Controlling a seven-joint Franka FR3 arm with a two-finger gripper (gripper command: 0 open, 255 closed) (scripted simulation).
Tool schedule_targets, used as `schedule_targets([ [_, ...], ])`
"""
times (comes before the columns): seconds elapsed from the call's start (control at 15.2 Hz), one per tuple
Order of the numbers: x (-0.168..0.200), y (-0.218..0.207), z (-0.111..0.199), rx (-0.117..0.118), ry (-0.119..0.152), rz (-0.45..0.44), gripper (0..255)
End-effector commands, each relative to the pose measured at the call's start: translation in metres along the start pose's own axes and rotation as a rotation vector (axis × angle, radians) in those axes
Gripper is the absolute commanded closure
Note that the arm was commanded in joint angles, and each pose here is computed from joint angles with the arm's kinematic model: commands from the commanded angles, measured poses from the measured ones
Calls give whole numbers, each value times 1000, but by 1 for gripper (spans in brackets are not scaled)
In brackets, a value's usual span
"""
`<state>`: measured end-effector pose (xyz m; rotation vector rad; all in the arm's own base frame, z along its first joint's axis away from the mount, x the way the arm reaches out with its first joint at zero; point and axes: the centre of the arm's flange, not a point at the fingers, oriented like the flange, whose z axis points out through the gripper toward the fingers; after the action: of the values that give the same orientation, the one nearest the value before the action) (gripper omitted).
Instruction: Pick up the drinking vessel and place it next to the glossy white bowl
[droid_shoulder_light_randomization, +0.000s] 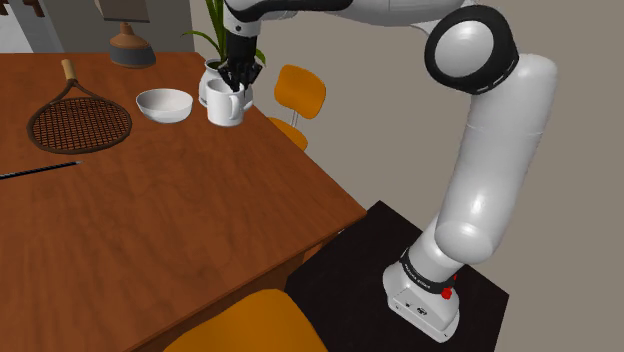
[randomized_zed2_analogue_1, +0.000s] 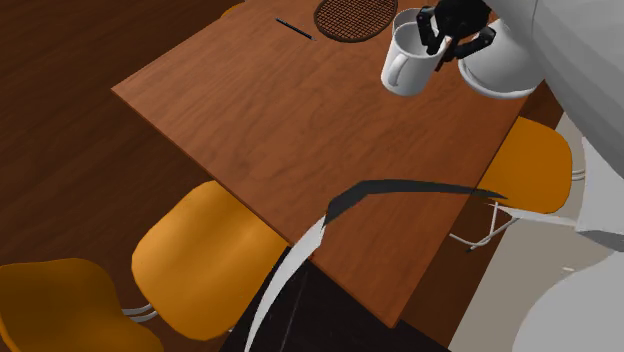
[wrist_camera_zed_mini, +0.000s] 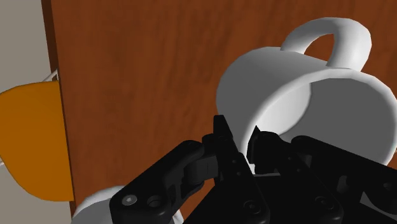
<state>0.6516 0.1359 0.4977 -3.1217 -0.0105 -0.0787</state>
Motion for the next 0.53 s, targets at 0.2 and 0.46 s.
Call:
schedule_targets([
  [0.2, 66, 1, 7, 0, 1, 0, 255],
  [0.46, 91, 2, 21, 0, 1, 0, 255],
])
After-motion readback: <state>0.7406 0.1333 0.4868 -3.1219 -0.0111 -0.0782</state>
